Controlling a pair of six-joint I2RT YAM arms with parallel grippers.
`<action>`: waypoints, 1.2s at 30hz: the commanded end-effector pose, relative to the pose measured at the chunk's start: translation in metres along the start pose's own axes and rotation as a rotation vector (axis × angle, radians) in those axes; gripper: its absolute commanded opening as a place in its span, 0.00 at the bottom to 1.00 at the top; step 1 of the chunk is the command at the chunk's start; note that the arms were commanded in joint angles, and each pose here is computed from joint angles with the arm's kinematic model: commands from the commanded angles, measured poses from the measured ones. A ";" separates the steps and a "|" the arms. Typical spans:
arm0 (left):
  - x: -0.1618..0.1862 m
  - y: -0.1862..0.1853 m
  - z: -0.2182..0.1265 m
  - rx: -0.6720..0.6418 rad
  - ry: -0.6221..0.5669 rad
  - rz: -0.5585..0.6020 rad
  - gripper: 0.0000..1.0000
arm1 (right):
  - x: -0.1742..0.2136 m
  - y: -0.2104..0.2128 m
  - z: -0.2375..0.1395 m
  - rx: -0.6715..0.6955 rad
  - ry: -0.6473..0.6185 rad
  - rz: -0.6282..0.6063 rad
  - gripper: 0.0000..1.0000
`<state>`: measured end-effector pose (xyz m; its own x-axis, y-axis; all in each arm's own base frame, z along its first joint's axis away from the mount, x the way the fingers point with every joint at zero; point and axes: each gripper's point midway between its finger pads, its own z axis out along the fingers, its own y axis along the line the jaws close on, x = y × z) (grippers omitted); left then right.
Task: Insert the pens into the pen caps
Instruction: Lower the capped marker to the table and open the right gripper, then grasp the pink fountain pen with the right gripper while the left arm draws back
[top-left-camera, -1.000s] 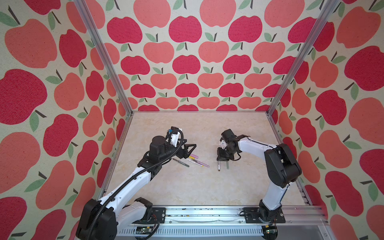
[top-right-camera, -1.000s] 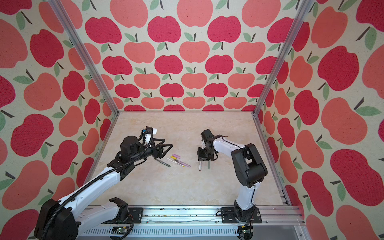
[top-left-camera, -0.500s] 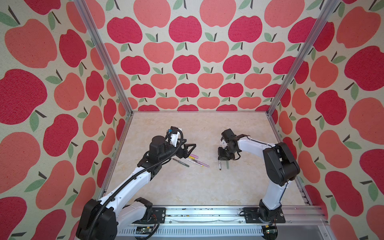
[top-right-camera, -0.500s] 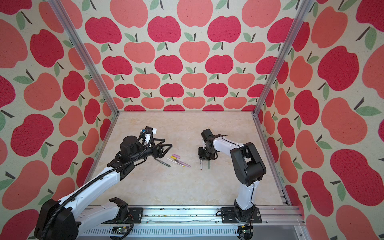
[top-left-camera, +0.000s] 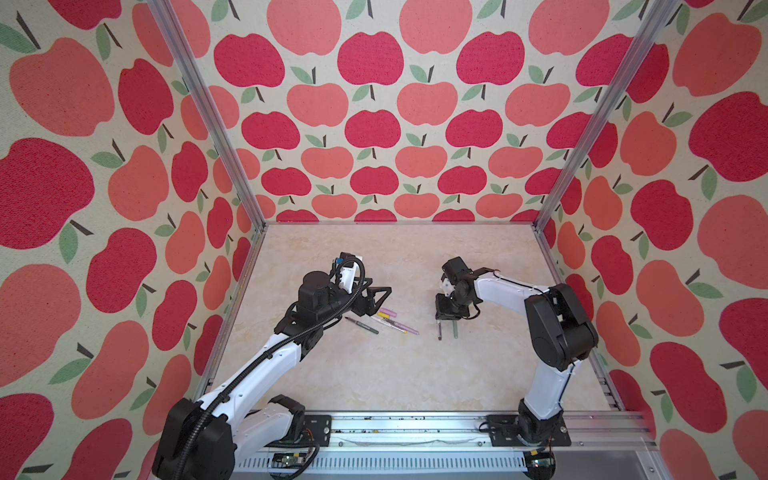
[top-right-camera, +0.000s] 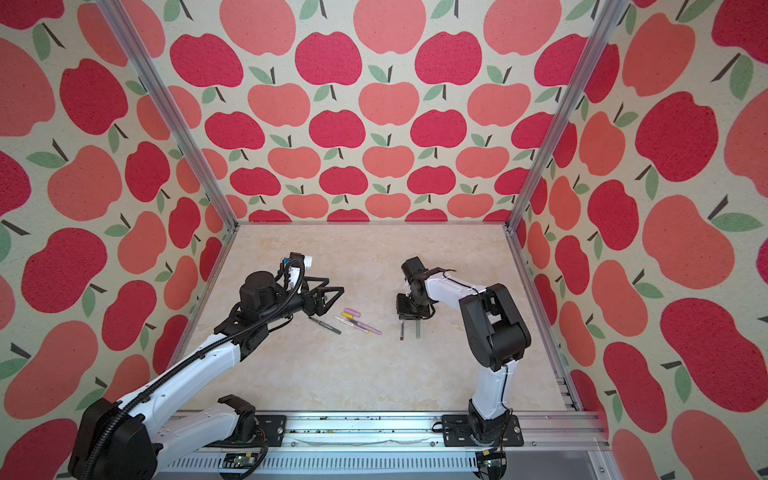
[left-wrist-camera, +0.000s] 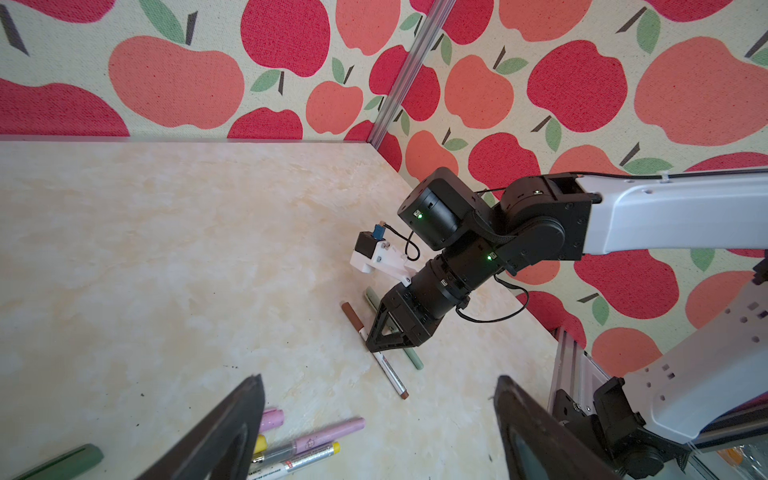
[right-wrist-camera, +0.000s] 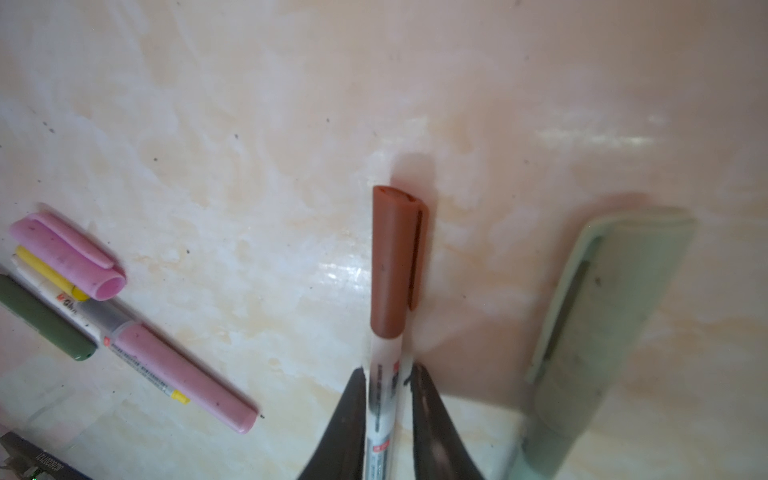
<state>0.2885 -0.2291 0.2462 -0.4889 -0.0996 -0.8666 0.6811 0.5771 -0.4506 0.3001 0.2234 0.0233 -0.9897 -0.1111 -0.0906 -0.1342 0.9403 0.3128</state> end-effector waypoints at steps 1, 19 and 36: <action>-0.006 -0.003 0.000 0.019 -0.005 0.000 0.89 | -0.001 -0.005 0.000 0.026 0.018 -0.003 0.23; -0.027 0.003 -0.035 -0.113 -0.085 -0.028 0.99 | -0.023 0.077 -0.111 -0.182 -0.304 -0.247 0.38; 0.021 0.098 -0.102 -0.580 -0.162 -0.544 0.99 | 0.017 0.154 -0.056 -0.068 -0.188 -0.668 0.42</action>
<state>0.2922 -0.1111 0.2348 -0.5301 -0.4900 -0.6920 0.1517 0.7482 -0.6459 0.2603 0.3479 0.1278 -0.7173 -0.5256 -0.4573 -0.6738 0.6904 0.2634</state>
